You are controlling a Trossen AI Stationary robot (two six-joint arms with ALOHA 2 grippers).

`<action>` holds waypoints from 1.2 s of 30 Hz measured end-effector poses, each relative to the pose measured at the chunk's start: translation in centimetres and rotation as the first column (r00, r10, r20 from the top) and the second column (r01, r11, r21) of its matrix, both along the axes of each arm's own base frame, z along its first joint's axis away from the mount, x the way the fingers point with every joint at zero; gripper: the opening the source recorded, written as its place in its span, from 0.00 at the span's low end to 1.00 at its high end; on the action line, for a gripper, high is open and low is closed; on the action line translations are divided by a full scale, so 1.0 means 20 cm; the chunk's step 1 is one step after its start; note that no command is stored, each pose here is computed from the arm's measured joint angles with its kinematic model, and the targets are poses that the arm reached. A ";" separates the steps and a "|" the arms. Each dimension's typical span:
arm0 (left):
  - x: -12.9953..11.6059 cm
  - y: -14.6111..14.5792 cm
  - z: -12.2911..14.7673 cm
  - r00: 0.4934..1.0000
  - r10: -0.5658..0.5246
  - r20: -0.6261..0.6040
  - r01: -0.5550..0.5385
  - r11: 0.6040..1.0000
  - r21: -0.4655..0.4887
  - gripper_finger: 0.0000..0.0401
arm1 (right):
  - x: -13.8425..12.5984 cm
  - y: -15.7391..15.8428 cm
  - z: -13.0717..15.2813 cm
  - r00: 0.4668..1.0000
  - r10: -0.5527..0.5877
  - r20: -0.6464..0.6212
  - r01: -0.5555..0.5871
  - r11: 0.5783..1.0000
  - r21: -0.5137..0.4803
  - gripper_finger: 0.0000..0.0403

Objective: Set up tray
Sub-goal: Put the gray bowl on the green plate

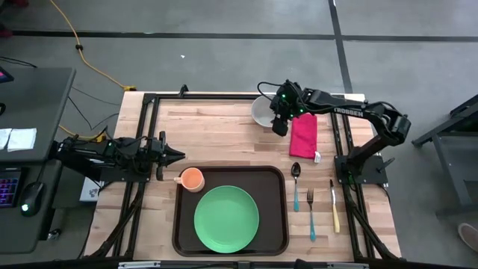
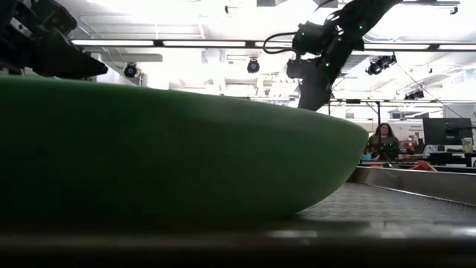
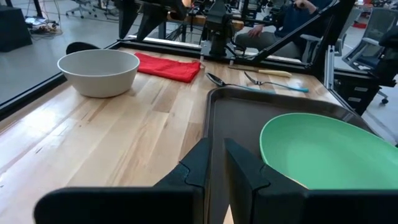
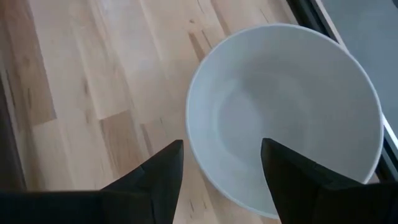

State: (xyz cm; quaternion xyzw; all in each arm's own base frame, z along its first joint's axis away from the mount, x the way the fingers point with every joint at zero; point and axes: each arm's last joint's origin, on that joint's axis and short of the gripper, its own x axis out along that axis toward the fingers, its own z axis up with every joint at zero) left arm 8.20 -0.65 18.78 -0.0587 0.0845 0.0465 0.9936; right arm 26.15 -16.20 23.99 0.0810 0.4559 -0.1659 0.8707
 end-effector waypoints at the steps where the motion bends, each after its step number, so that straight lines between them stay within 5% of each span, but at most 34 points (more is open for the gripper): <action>1: 0.00 0.00 0.00 1.000 0.000 0.000 0.000 1.000 0.000 0.18 | 0.00 0.00 0.00 1.000 0.001 0.001 -0.001 1.000 0.000 0.48; 12: 0.00 0.00 0.00 1.000 0.002 0.001 -0.002 1.000 -0.008 0.18 | 0.02 -0.01 -0.04 1.000 0.022 -0.015 -0.022 1.000 0.005 0.47; 36: 0.00 0.00 0.00 1.000 0.003 0.006 -0.003 1.000 -0.016 0.18 | 0.27 -0.05 -0.18 0.953 0.207 -0.221 -0.204 0.978 0.038 0.47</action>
